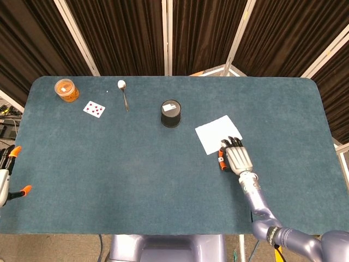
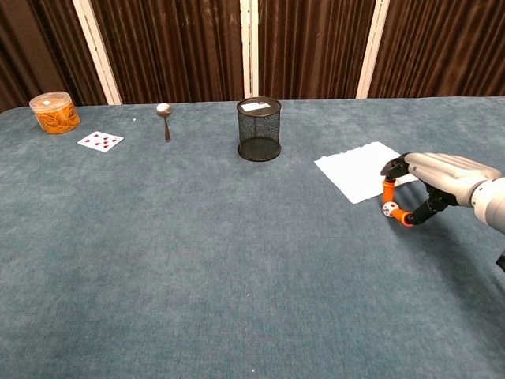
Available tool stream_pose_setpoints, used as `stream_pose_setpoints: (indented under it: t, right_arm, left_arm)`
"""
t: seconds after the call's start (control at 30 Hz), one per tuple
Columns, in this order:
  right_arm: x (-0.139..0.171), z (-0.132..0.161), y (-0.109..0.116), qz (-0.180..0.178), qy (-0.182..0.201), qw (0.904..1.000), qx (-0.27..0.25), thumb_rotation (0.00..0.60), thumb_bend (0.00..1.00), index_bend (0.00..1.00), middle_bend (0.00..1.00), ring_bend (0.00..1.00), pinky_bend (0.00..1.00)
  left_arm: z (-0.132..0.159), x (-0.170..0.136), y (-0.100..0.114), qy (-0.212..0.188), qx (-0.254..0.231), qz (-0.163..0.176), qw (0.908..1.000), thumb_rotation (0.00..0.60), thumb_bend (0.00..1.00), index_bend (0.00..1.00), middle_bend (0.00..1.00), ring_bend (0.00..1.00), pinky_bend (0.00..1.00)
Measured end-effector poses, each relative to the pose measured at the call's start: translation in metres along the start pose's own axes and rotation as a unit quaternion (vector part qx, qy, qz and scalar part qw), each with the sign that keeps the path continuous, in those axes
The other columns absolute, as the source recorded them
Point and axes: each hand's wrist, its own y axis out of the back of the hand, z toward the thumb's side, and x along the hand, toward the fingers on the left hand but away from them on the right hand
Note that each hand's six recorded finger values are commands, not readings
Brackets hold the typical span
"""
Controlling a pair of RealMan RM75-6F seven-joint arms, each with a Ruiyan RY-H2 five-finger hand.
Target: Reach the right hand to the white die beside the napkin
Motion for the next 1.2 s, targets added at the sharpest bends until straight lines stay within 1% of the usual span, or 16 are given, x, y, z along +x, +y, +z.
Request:
stream_pose_setpoints:
  t: [0.13, 0.27, 0.47, 0.5, 0.6, 0.63, 0.73, 0.83, 0.97, 1.1, 1.2]
  right_arm:
    - [0.002, 0.005, 0.007, -0.012, 0.009, 0.9999, -0.002, 0.600, 0.40, 0.56, 0.19, 0.00, 0.00]
    - [0.007, 0.009, 0.020, -0.030, 0.019, 0.9994, -0.004, 0.600, 0.40, 0.55, 0.19, 0.00, 0.00]
    - [0.023, 0.019, 0.052, -0.067, 0.039, 0.9970, -0.004, 0.600, 0.40, 0.52, 0.16, 0.00, 0.00]
    - [0.028, 0.021, 0.060, -0.076, 0.044, 0.9962, -0.004, 0.600, 0.39, 0.50, 0.15, 0.00, 0.00]
    - [0.047, 0.022, 0.079, -0.096, 0.050, 0.9941, 0.003, 0.600, 0.36, 0.40, 0.10, 0.00, 0.00]
    - [0.050, 0.021, 0.082, -0.099, 0.050, 0.9938, 0.006, 0.600, 0.34, 0.37, 0.09, 0.00, 0.00]
    - [0.070, 0.011, 0.093, -0.112, 0.043, 0.9926, 0.018, 0.600, 0.34, 0.33, 0.08, 0.00, 0.00]
    - [0.090, -0.004, 0.096, -0.118, 0.034, 0.9922, 0.022, 0.600, 0.34, 0.32, 0.07, 0.00, 0.00]
    - [0.112, -0.021, 0.095, -0.121, 0.024, 0.9923, 0.013, 0.600, 0.33, 0.31, 0.06, 0.00, 0.00]
    - [0.142, -0.048, 0.093, -0.129, 0.004, 0.9917, 0.007, 0.600, 0.32, 0.30, 0.04, 0.00, 0.00]
    - [0.161, -0.067, 0.094, -0.135, -0.008, 0.9908, 0.000, 0.600, 0.31, 0.27, 0.02, 0.00, 0.00]
  left_arm:
    - [0.001, 0.000, 0.000, -0.001, 0.000, 0.001, 1.0000, 0.600, 0.00, 0.00, 0.00, 0.00, 0.00]
    - [0.001, -0.001, 0.001, -0.001, -0.001, 0.003, 1.0000, 0.600, 0.00, 0.00, 0.00, 0.00, 0.00]
    - [0.004, -0.004, 0.003, -0.006, -0.001, 0.007, 1.0000, 0.600, 0.00, 0.00, 0.00, 0.00, 0.00]
    - [0.005, -0.005, 0.004, -0.007, -0.001, 0.007, 0.9999, 0.600, 0.00, 0.00, 0.00, 0.00, 0.00]
    - [0.008, -0.007, 0.005, -0.011, -0.002, 0.010, 0.9999, 0.600, 0.00, 0.00, 0.00, 0.00, 0.00]
    - [0.009, -0.008, 0.006, -0.013, -0.003, 0.011, 0.9999, 0.600, 0.00, 0.00, 0.00, 0.00, 0.00]
    - [0.013, -0.010, 0.007, -0.018, -0.002, 0.013, 0.9998, 0.600, 0.00, 0.00, 0.00, 0.00, 0.00]
    - [0.015, -0.012, 0.007, -0.023, 0.000, 0.014, 0.9997, 0.600, 0.00, 0.00, 0.00, 0.00, 0.00]
    - [0.019, -0.014, 0.006, -0.028, 0.003, 0.014, 0.9995, 0.600, 0.00, 0.00, 0.00, 0.00, 0.00]
    - [0.021, -0.016, 0.006, -0.031, 0.005, 0.014, 0.9994, 0.600, 0.00, 0.00, 0.00, 0.00, 0.00]
    - [0.022, -0.016, 0.005, -0.033, 0.008, 0.014, 0.9993, 0.600, 0.00, 0.00, 0.00, 0.00, 0.00]
